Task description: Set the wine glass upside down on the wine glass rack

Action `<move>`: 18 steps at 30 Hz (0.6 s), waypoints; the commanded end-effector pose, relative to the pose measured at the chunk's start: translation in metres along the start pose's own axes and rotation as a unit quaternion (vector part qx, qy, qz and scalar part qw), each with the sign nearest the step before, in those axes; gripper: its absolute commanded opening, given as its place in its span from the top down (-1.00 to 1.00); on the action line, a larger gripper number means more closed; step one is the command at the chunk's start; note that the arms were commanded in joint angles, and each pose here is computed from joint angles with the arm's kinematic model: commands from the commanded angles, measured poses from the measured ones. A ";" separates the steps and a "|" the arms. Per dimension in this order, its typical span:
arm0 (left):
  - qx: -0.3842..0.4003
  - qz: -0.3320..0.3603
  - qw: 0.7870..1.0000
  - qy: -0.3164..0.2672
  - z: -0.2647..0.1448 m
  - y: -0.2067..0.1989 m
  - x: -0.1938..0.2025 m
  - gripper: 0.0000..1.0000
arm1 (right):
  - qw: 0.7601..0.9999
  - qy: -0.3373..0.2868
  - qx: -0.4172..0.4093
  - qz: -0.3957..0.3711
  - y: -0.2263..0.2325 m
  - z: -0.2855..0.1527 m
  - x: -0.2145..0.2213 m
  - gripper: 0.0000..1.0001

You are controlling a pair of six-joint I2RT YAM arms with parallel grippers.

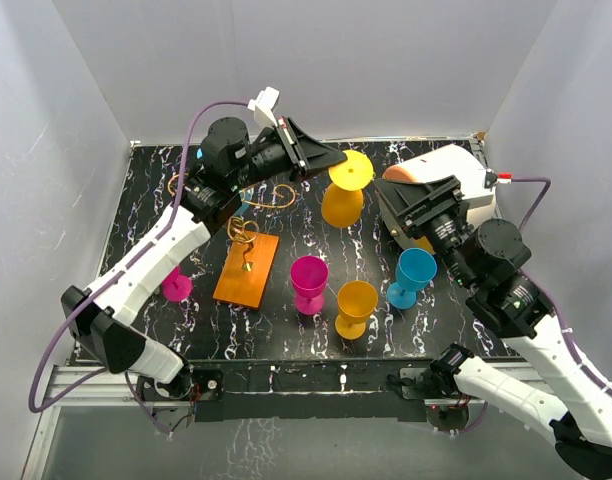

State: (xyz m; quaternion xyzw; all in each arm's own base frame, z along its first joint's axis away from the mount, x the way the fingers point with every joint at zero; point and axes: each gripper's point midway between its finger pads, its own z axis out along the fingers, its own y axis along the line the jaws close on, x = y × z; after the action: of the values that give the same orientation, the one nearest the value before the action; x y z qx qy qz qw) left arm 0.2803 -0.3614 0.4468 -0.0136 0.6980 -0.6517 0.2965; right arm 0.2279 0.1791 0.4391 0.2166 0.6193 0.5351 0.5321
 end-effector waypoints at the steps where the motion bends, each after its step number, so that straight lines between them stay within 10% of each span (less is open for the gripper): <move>1: 0.027 -0.013 1.000 -0.001 0.001 -0.014 -0.025 1.00 | 0.999 -0.046 -0.010 0.001 0.013 -0.012 -0.025 -0.16; 18: -0.077 0.019 0.989 -0.127 -0.025 0.030 -0.135 1.00 | 0.997 -0.074 0.019 -0.012 -0.001 -0.025 -0.037 -0.16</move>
State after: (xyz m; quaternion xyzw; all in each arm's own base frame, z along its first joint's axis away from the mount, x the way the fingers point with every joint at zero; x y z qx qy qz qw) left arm 0.3881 -0.3125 0.4510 -0.0920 0.7145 -0.5927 0.3601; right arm 0.2193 0.1421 0.4428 0.2568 0.5992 0.5026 0.5678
